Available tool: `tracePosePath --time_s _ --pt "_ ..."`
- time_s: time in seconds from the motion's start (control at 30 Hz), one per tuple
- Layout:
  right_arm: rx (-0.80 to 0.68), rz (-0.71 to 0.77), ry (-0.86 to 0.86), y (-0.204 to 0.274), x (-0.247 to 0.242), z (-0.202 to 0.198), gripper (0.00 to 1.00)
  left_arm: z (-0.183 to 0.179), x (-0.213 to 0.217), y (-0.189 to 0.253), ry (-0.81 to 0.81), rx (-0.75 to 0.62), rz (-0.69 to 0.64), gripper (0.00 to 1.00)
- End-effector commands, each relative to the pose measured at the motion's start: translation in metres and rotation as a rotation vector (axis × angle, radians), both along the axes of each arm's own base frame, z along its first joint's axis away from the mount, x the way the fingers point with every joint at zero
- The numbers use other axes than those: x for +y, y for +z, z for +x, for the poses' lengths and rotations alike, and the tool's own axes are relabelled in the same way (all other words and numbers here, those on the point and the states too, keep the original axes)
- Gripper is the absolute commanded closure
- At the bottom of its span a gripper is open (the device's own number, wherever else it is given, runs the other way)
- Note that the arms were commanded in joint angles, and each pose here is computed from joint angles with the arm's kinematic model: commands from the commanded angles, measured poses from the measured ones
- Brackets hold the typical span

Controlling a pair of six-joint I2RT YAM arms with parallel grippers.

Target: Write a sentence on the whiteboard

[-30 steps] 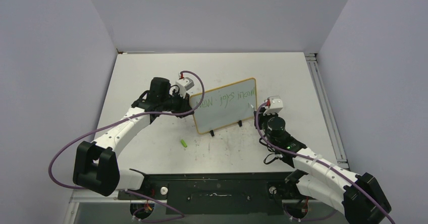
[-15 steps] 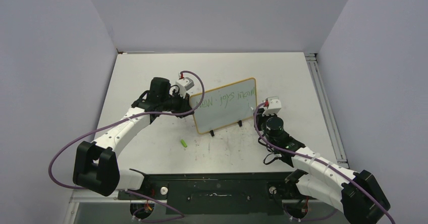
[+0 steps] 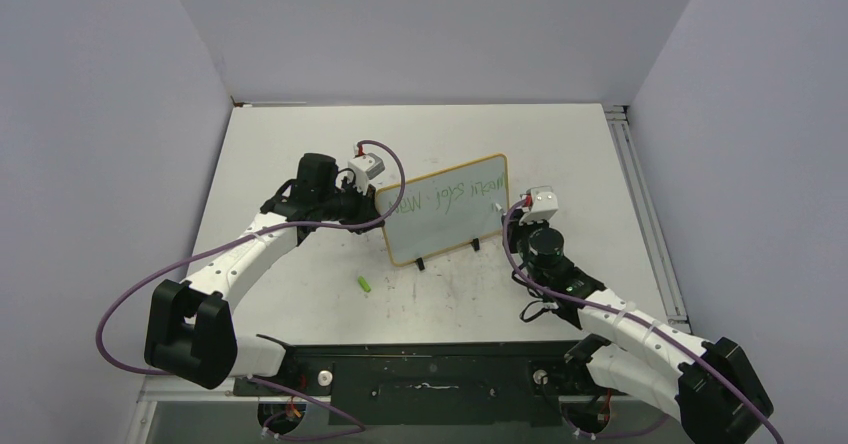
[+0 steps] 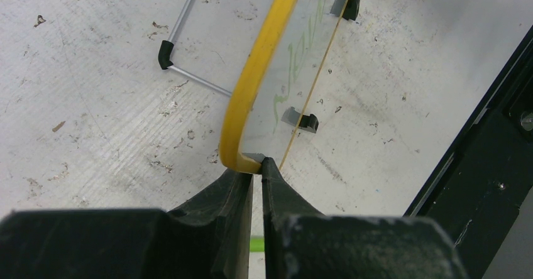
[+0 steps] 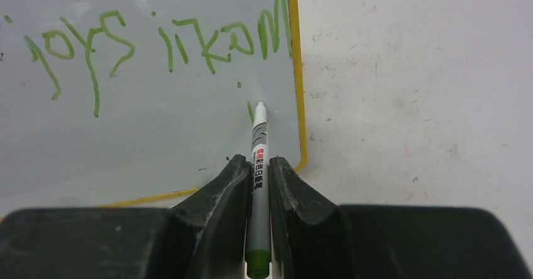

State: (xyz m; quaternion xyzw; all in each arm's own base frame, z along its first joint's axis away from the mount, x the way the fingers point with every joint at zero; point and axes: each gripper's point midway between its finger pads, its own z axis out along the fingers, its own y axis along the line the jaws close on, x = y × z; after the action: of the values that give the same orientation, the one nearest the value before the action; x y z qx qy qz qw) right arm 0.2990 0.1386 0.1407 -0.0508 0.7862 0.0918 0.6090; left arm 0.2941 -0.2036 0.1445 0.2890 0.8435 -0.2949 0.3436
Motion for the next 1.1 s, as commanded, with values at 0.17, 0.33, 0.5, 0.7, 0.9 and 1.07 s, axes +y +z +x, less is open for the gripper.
tracePosePath --time_s 0.17,0.33,0.5,0.7,0.9,1.07 --pt "-0.093 0.046 -0.029 0.032 0.002 0.014 0.95 0.001 0.000 -0.002 -0.019 -0.014 0.037 1.00" --pt "-0.069 0.038 -0.040 0.023 0.000 0.014 0.95 0.001 0.000 -0.002 -0.019 -0.014 0.038 1.00" --pt "-0.043 0.034 -0.047 0.013 -0.002 0.011 0.95 0.000 0.000 -0.003 -0.019 -0.013 0.037 1.00" --pt "-0.022 0.031 -0.062 0.005 -0.008 0.007 0.95 0.001 0.000 -0.002 -0.019 -0.014 0.038 1.00" --pt "-0.009 0.030 -0.074 0.001 -0.011 0.005 0.95 0.000 0.000 -0.002 -0.019 -0.014 0.037 1.00" --pt "-0.001 0.029 -0.064 -0.002 -0.009 0.005 0.95 0.000 0.000 -0.003 -0.019 -0.012 0.038 1.00"
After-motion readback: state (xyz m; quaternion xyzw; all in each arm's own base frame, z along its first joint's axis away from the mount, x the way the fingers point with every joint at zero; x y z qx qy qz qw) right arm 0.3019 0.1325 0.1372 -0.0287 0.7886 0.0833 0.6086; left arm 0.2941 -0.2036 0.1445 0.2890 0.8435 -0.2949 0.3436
